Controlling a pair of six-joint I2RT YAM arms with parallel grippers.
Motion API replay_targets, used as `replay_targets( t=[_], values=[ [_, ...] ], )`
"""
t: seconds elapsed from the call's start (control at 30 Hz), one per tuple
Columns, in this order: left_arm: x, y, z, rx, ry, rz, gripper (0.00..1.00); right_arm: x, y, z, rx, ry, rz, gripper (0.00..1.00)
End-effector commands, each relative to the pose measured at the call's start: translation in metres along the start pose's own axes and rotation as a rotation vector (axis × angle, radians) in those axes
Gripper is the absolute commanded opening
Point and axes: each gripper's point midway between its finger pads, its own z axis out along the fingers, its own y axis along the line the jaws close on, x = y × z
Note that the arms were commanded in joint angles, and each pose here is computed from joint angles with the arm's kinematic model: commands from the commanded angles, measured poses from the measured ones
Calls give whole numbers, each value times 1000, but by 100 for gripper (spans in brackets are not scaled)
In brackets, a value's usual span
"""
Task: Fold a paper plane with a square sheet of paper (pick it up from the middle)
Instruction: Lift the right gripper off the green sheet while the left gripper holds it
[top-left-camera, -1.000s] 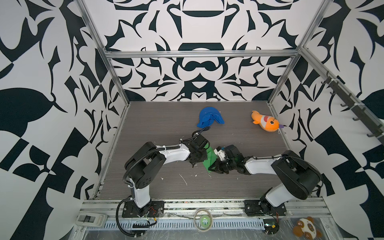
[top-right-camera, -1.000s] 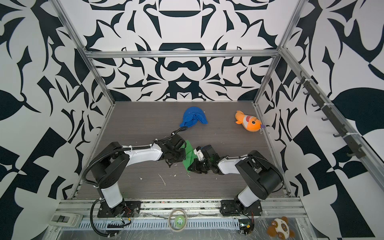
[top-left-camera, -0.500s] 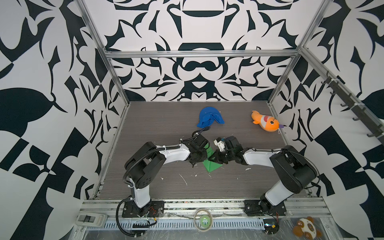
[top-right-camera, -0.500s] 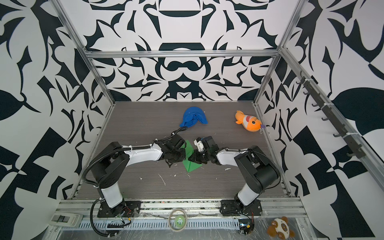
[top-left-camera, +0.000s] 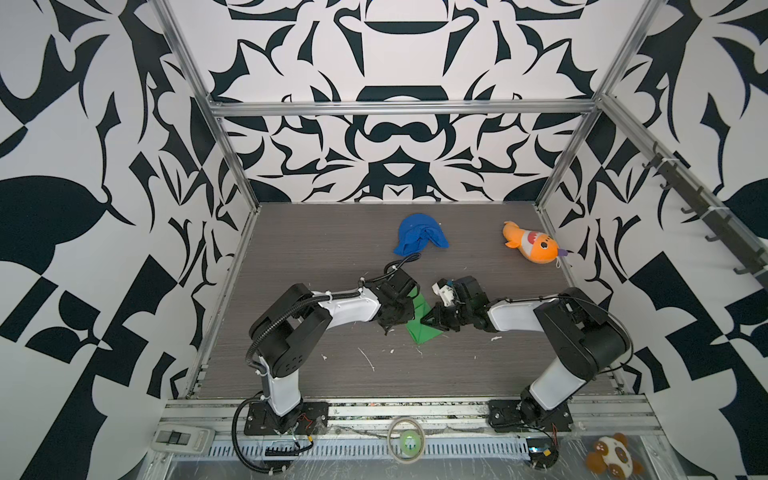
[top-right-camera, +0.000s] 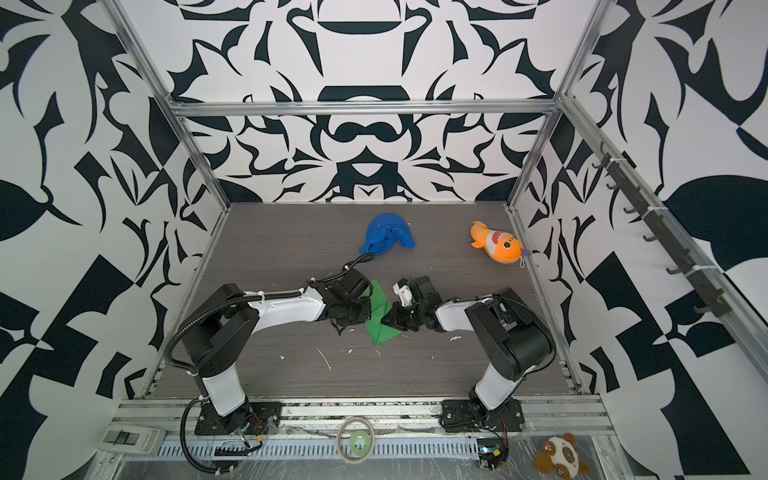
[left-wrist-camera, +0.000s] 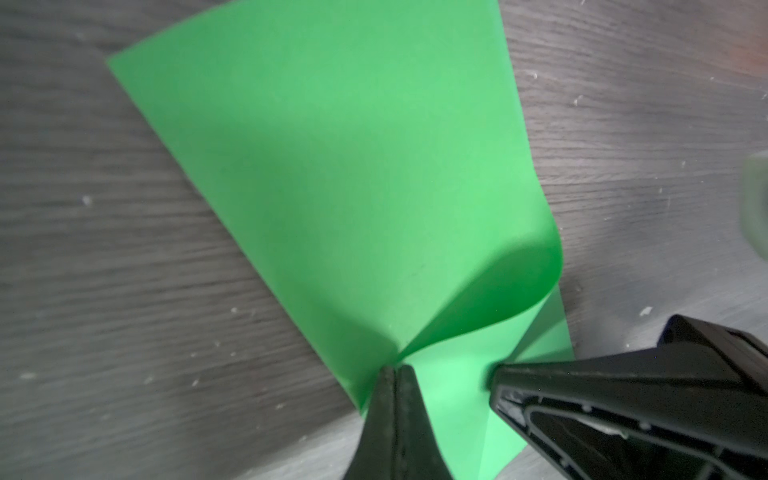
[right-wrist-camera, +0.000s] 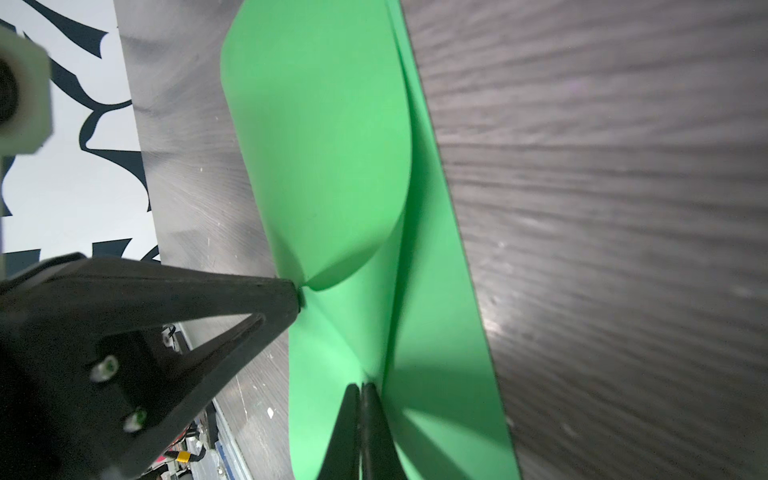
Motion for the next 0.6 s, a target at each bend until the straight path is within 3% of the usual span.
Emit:
replay_targets(
  t=[0.0,0.2,0.57],
  values=[
    [16,31,11,-119,52,-6,0,3,-8,-3,36,-11,20,6],
    [17,31,12,-117,55,-2,0,-23,36,-18,-61,-64,-83,6],
    [16,30,11,-117,54,0,0,-43,10,-1,-22,-48,-39,6]
  ],
)
